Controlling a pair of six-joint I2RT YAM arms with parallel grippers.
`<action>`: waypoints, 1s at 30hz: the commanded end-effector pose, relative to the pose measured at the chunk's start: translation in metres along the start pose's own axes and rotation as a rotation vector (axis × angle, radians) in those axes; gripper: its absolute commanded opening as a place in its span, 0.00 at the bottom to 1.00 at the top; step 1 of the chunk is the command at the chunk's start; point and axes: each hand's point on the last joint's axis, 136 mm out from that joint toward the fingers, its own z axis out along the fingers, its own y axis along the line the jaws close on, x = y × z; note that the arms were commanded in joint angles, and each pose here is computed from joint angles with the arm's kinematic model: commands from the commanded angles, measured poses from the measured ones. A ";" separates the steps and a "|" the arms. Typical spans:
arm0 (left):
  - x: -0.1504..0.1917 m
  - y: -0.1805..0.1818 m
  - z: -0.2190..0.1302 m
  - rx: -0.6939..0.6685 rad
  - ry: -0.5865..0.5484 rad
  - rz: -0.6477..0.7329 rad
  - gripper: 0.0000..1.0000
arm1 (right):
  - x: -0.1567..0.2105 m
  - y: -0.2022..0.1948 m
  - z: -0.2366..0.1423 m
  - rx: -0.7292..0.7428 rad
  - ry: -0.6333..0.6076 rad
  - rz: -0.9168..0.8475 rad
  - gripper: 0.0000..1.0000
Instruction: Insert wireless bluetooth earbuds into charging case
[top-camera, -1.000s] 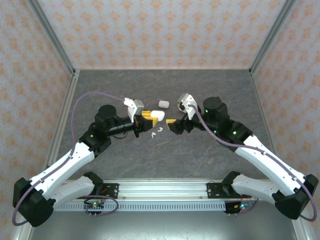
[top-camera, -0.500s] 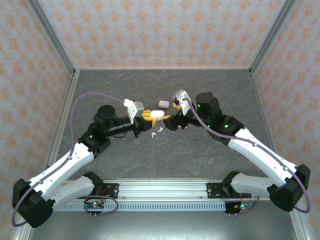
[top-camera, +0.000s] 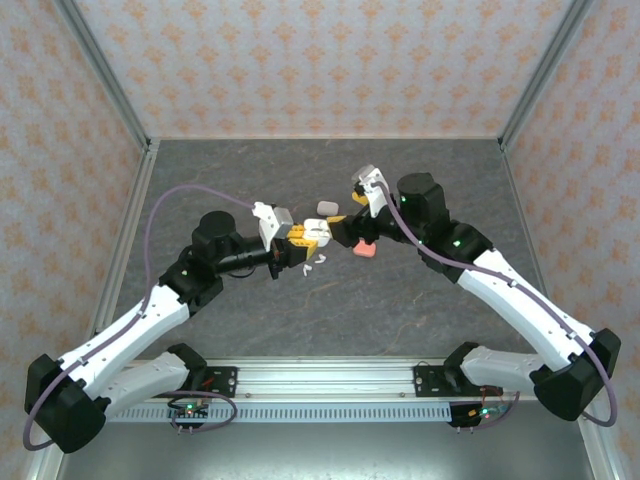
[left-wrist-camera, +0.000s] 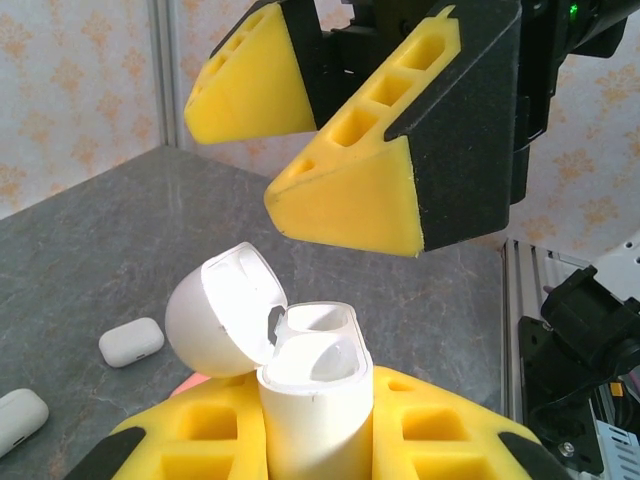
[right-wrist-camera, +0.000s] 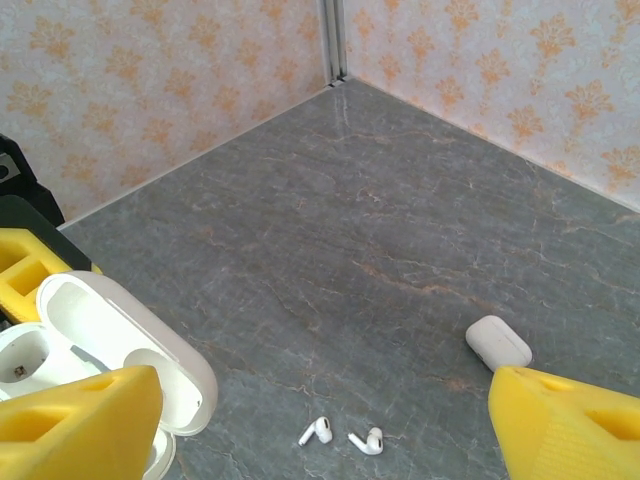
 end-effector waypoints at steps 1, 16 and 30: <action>-0.007 -0.006 0.000 0.028 -0.012 0.033 0.00 | -0.015 -0.001 -0.007 0.015 -0.035 -0.008 0.85; 0.000 -0.009 -0.026 -0.058 -0.012 0.051 0.00 | 0.044 -0.027 0.006 0.145 0.109 0.309 0.80; -0.011 -0.022 -0.053 -0.079 -0.079 0.081 0.00 | 0.147 -0.005 0.132 0.027 0.477 0.420 0.47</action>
